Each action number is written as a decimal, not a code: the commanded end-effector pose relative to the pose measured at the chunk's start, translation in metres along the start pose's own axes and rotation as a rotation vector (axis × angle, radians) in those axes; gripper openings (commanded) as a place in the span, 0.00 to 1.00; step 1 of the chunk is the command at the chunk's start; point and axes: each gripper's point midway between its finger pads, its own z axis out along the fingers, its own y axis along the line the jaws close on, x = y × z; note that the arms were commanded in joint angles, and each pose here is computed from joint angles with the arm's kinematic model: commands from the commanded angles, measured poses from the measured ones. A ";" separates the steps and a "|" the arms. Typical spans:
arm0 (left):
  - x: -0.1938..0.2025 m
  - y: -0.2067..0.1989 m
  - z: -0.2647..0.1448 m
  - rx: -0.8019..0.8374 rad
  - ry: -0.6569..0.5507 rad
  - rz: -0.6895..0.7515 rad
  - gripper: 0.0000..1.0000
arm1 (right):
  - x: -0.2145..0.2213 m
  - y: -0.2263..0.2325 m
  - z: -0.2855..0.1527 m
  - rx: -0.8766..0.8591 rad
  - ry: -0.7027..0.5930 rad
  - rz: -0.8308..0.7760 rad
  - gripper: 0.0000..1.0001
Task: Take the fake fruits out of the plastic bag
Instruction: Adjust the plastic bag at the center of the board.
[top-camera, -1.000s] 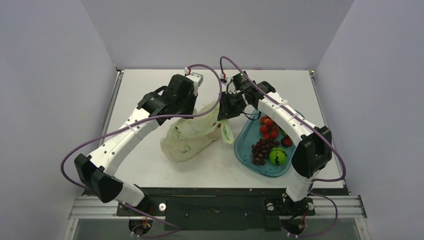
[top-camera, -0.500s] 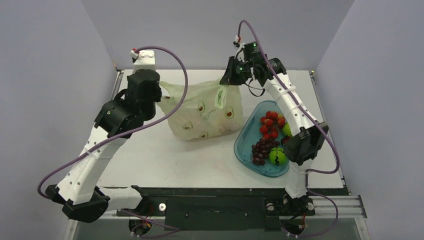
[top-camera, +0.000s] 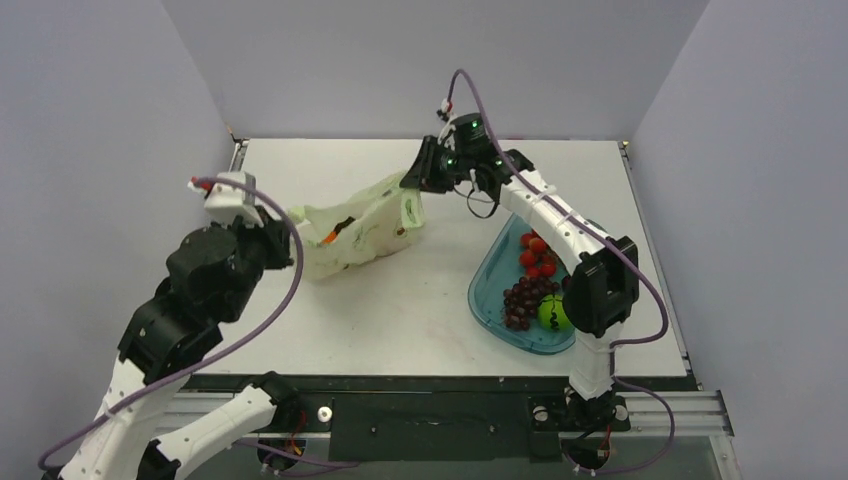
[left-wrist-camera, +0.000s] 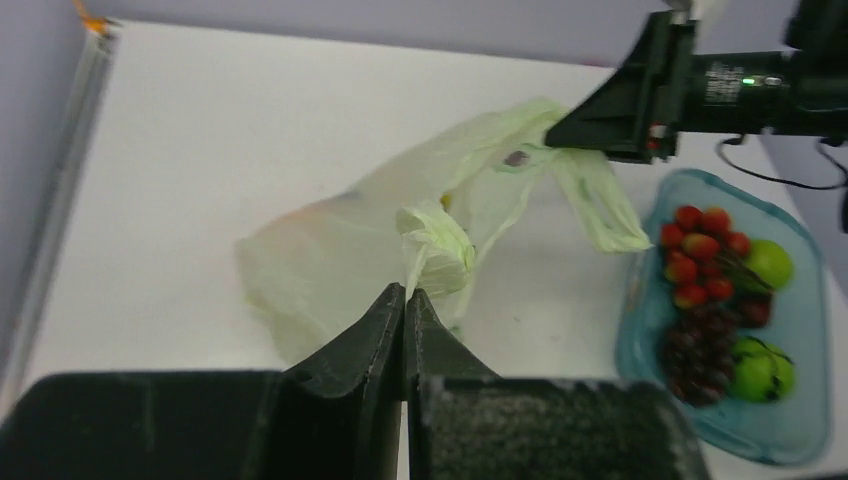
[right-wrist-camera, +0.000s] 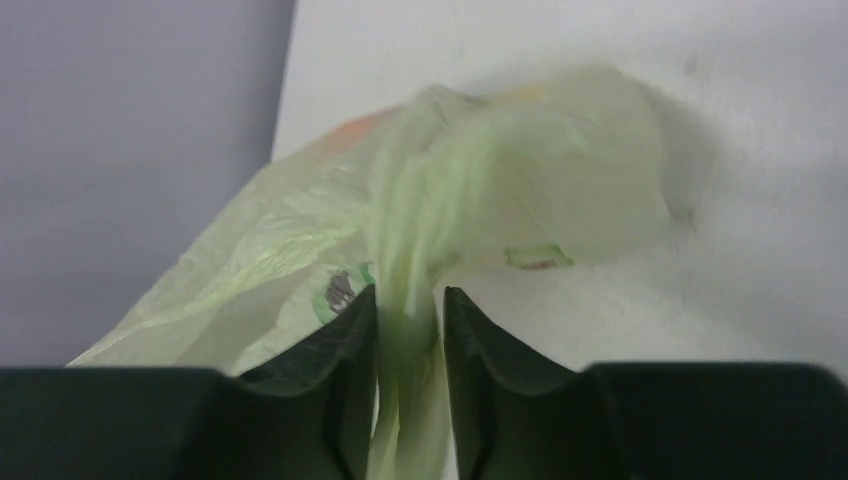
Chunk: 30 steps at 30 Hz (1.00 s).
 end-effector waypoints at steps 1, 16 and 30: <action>0.063 -0.050 -0.037 0.360 0.186 -0.228 0.00 | 0.047 -0.023 -0.038 0.188 0.012 -0.160 0.34; 0.159 -0.054 -0.081 0.500 0.419 -0.503 0.00 | 0.114 -0.064 -0.123 0.579 -0.074 -0.382 0.63; 0.169 -0.059 -0.093 0.554 0.463 -0.543 0.00 | 0.169 0.068 -0.102 -0.154 -0.286 0.076 0.67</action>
